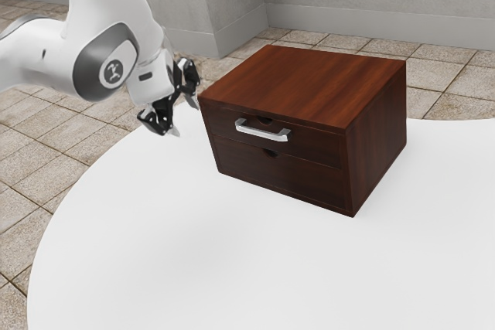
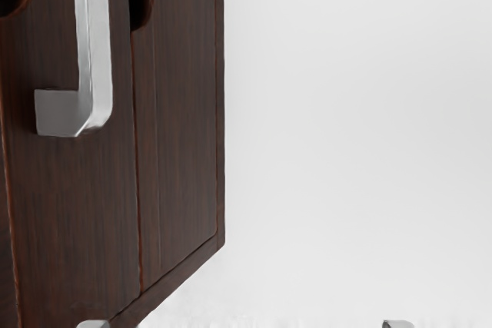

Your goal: Pull the drawer handle with one arm to open the drawer

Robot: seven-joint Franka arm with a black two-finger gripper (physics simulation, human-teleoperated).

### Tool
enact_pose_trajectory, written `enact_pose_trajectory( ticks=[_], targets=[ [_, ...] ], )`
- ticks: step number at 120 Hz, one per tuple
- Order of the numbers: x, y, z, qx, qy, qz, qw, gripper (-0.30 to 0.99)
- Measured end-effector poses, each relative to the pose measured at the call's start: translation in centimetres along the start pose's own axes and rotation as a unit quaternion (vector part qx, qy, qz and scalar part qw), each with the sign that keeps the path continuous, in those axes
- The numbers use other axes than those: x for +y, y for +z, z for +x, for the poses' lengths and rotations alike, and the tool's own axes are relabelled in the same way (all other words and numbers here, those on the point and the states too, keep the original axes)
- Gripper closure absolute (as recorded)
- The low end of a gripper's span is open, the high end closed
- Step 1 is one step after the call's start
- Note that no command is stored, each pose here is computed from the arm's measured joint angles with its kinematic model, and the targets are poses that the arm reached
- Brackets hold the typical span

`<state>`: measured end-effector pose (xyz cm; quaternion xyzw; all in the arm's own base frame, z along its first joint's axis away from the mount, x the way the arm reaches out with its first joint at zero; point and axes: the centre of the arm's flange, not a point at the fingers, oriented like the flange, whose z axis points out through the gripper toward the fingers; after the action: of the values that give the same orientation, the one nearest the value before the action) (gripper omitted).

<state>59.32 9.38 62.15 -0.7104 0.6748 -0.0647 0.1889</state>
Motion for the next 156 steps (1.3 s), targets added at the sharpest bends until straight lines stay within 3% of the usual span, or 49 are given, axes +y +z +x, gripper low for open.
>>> enact_pose_trajectory(
  ticks=[21,44,63,81,156],
  targets=[
    [-0.6,1.3,-6.7,-0.023,-0.053,-0.002,0.998,0.24],
    [-2.4,2.0,1.0,-0.001,0.003,-0.001,1.000,0.24],
    [-2.2,3.8,0.2,-0.004,-0.004,-0.014,1.000,0.24],
    [-2.6,3.7,2.8,0.002,0.014,-0.009,1.000,0.24],
    [-3.8,5.4,6.7,0.017,0.036,-0.002,0.999,0.30]
  ],
)
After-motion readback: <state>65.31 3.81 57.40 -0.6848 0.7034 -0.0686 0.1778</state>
